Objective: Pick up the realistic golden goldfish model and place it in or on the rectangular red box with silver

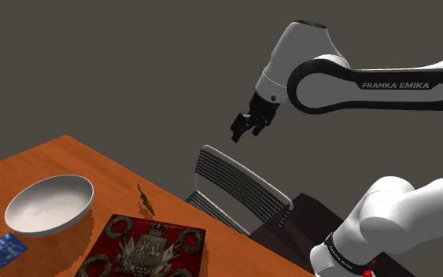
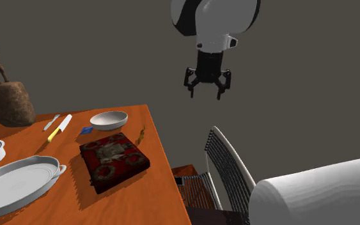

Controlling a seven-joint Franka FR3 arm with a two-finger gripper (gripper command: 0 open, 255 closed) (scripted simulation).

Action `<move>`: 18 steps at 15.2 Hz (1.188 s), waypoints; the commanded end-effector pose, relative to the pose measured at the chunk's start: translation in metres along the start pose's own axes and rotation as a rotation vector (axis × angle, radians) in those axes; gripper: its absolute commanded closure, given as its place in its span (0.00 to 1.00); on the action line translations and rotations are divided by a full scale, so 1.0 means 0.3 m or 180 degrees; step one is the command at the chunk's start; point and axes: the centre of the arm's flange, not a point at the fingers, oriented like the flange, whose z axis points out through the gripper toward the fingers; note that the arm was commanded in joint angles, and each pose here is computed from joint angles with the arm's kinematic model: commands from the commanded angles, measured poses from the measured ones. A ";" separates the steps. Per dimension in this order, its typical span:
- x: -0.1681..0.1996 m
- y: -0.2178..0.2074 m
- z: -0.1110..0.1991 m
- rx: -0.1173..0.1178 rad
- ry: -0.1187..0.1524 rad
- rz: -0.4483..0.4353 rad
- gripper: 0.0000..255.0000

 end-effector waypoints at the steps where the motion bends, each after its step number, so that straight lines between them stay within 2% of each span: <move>1: 0.004 -0.071 0.063 -0.0004 0.0034 -0.0039 0.00; 18: 0.065 -0.664 0.523 -0.0076 0.0274 -0.0378 0.00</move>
